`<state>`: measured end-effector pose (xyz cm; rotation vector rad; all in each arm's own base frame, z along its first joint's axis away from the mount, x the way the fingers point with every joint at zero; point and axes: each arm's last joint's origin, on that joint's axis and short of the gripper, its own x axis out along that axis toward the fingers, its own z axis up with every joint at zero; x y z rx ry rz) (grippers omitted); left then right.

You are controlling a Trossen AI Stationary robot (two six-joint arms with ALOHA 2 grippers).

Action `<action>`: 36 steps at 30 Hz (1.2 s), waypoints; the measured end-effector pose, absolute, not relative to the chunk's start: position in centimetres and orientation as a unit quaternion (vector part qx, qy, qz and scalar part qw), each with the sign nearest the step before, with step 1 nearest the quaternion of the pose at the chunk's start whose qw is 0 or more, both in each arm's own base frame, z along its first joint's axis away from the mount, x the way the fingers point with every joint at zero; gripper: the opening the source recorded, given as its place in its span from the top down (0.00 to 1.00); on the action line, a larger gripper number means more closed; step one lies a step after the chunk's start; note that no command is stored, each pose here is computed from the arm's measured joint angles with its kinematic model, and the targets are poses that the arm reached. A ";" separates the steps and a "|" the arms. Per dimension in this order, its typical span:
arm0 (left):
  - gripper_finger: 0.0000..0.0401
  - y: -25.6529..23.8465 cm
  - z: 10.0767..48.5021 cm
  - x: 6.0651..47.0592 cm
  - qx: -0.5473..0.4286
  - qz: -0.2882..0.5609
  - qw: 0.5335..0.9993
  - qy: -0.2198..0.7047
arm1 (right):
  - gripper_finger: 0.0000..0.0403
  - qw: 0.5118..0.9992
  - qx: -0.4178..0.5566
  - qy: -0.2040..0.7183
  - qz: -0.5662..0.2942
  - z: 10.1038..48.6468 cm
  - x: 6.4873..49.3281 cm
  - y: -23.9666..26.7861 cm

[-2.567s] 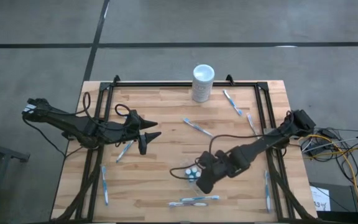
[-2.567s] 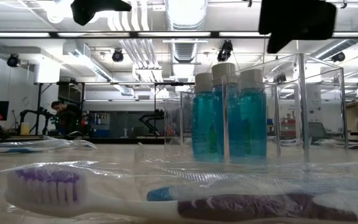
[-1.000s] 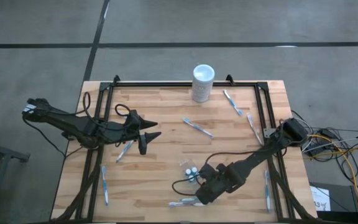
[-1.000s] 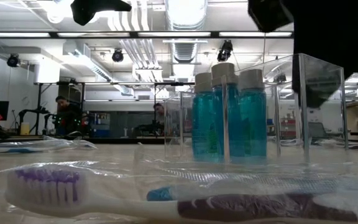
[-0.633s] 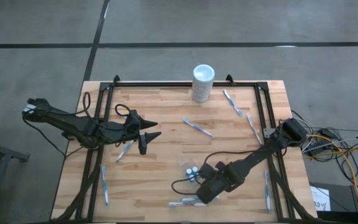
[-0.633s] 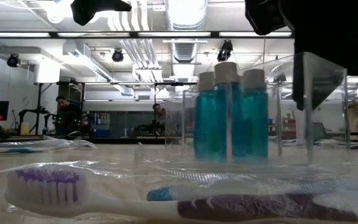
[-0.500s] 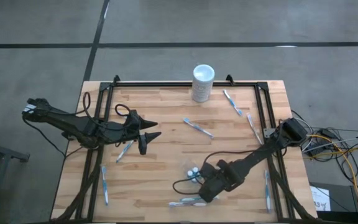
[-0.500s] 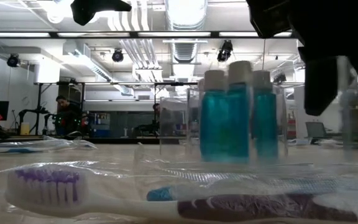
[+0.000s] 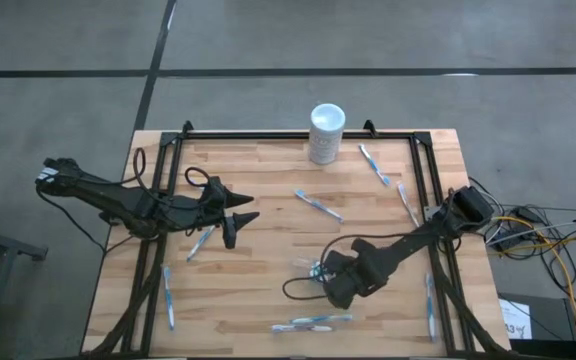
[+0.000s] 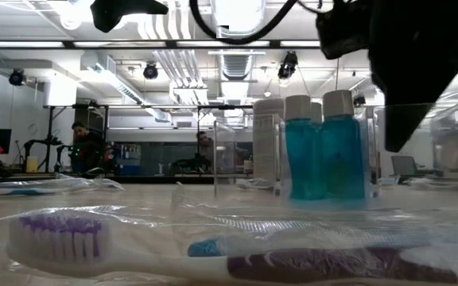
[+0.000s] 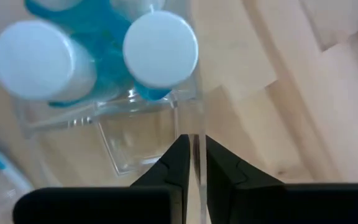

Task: Pick & Place toothbrushing station
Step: Adjust the transparent organizer on the table, then put the blue toothbrush into the transparent organizer

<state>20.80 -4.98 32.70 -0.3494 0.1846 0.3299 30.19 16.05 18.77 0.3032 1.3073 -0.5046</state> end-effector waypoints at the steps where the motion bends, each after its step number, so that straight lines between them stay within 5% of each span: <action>1: 0.43 -5.0 32.7 20.8 -0.173 0.163 0.967 0.091 | 0.93 0.754 0.135 0.599 -0.231 18.8 30.3 15.8; 25: 0.43 -5.0 32.7 20.8 -0.173 0.163 0.967 0.091 | 0.93 0.783 0.098 0.552 -0.270 21.6 31.7 12.0; 36: 0.43 -5.0 32.6 20.8 -0.171 0.164 0.967 0.094 | 0.84 0.785 0.114 0.542 -0.277 23.9 30.9 11.8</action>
